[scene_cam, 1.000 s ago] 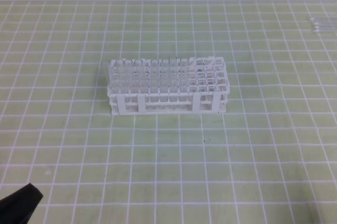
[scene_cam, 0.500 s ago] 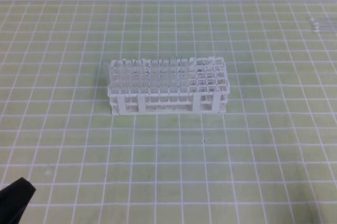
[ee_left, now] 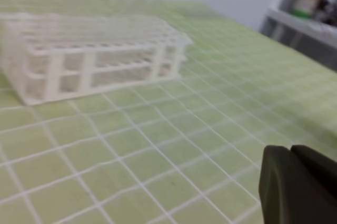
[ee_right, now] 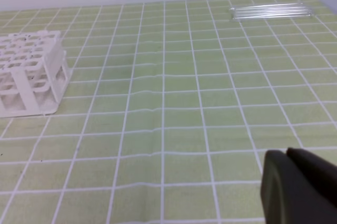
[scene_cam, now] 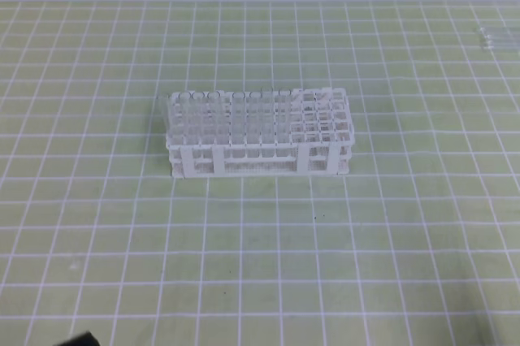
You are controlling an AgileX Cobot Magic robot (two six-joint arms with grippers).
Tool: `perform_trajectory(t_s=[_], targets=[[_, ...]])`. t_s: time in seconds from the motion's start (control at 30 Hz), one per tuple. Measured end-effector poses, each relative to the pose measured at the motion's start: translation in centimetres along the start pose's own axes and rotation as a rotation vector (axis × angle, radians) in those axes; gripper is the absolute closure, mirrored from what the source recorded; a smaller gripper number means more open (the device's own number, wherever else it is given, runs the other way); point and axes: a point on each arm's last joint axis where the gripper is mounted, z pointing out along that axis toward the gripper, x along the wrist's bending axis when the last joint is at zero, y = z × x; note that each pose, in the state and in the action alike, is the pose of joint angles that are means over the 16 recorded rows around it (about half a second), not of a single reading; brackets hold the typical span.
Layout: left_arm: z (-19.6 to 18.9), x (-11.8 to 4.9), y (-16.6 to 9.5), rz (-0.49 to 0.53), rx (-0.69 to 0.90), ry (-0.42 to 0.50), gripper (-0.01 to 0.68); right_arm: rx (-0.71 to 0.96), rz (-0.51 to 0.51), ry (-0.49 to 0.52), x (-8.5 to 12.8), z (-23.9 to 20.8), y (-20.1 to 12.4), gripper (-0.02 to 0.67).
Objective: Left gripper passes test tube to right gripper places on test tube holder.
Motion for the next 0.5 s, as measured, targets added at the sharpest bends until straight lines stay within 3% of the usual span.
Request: perform_trajectory(t_s=[0.27, 0.5], targets=[[0.0, -0.7, 0.2, 0.162, -0.038, -0.071, 0.675, 0.0, 0.0, 0.0, 0.0, 0.0, 0.0, 0.665], [-0.1, 0.1, 0.9, 0.215, -0.117, 0.079, 0.675, 0.0, 0.0, 0.0, 0.0, 0.0, 0.0, 0.665]])
